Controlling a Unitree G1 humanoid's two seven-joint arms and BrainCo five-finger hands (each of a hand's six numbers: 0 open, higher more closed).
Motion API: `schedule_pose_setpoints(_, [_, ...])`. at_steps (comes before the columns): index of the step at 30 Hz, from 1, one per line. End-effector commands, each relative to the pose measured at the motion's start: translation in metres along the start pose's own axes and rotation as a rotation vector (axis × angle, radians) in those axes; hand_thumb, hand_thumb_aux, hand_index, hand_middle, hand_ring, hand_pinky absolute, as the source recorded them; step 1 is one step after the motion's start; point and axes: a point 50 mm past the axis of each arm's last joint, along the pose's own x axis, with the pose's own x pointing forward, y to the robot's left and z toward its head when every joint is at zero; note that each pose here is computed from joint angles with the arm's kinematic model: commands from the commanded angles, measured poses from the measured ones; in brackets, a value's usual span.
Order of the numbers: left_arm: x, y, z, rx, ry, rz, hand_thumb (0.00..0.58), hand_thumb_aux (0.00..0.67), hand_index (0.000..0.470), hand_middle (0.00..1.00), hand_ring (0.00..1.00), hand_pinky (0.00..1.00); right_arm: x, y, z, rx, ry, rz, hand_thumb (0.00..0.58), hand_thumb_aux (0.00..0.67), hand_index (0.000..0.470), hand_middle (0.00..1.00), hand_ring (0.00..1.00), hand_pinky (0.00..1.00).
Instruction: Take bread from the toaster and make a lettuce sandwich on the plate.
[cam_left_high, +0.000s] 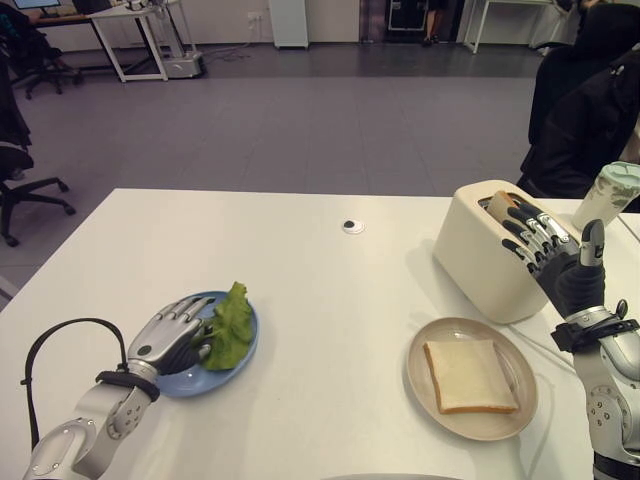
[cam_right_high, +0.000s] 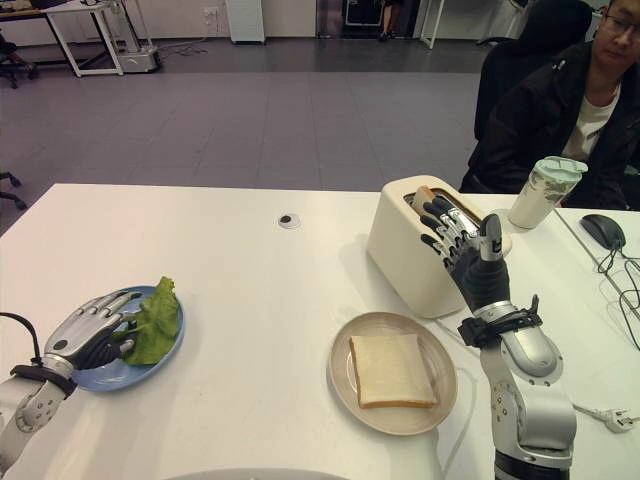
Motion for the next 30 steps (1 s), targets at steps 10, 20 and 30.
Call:
schedule_pose_setpoints(10, [0.034,0.091,0.13,-0.281,-0.513,0.313,0.58,0.67,0.47,0.0,0.0,0.0,0.009,-0.003,0.001,-0.005,-0.019,-0.017,0.0,0.0,0.0,0.0,0.0,0.0])
schedule_pose_setpoints(20, [0.066,0.021,0.3,-0.339,-0.927,0.065,0.58,0.67,0.47,0.0,0.0,0.0,0.019,-0.014,0.025,-0.177,-0.105,-0.049,0.0,0.0,0.0,0.0,0.0,0.0])
schedule_pose_setpoints(30, [0.087,0.012,0.321,-0.293,-0.919,0.11,0.0,0.0,0.0,0.0,0.0,0.0,0.027,-0.045,0.059,-0.626,-0.206,-0.27,0.0,0.0,0.0,0.0,0.0,0.0])
